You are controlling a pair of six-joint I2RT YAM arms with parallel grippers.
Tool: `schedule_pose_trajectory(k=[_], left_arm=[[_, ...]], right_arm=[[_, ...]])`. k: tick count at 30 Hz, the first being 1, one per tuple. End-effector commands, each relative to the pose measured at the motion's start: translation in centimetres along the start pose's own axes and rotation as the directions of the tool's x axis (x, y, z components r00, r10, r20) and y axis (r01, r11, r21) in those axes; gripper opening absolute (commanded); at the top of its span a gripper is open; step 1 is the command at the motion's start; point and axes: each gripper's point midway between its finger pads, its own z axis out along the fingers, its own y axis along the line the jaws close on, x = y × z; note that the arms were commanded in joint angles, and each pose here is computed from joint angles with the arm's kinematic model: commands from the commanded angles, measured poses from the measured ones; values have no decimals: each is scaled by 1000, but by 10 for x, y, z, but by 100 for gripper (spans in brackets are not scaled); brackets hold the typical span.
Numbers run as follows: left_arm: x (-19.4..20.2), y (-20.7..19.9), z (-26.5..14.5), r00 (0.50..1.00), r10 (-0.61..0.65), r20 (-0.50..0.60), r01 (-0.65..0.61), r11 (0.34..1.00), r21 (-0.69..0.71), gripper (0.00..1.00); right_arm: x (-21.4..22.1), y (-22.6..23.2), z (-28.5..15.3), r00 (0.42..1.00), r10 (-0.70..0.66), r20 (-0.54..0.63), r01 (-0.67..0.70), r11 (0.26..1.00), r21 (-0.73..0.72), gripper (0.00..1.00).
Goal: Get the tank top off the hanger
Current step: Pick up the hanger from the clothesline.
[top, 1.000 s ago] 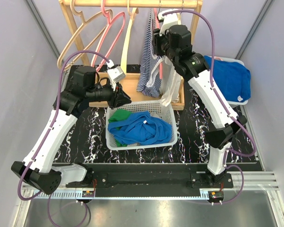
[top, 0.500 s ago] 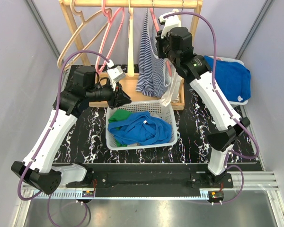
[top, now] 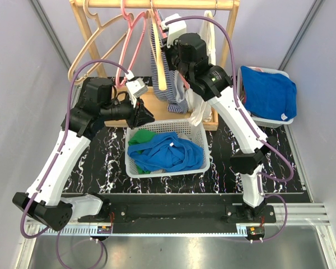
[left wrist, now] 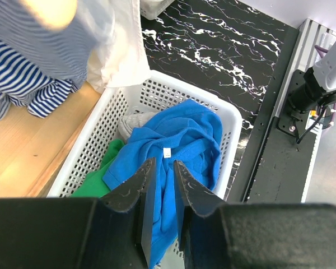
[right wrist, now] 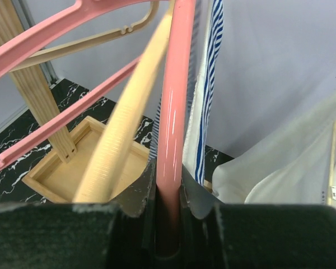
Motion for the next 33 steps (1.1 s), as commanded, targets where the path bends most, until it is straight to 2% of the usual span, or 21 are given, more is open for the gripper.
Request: schedule_pose_trajectory(k=[1, 8, 13, 16, 24, 33], left_arm=[[-20, -4, -14, 995, 79, 60, -77, 996, -33, 22], [-23, -6, -22, 992, 106, 69, -102, 993, -60, 22], [-30, -15, -34, 990, 100, 99, -96, 994, -47, 24], [-33, -12, -39, 990, 90, 110, -82, 994, -74, 24], [-48, -14, -58, 982, 108, 155, -84, 984, -154, 27], [-54, -40, -79, 971, 170, 168, -157, 983, -91, 36]], right_arm=[[-73, -37, -40, 981, 19, 192, -39, 994, 101, 5], [-116, -61, -108, 958, 61, 282, -89, 992, 89, 6], [-117, -69, -153, 959, 100, 267, -119, 991, 53, 5], [-125, -82, -209, 947, 135, 293, -146, 989, 17, 6], [-111, -87, -305, 942, 209, 262, -184, 976, -119, 6], [-74, -51, -349, 967, 190, 169, -121, 927, -355, 6]])
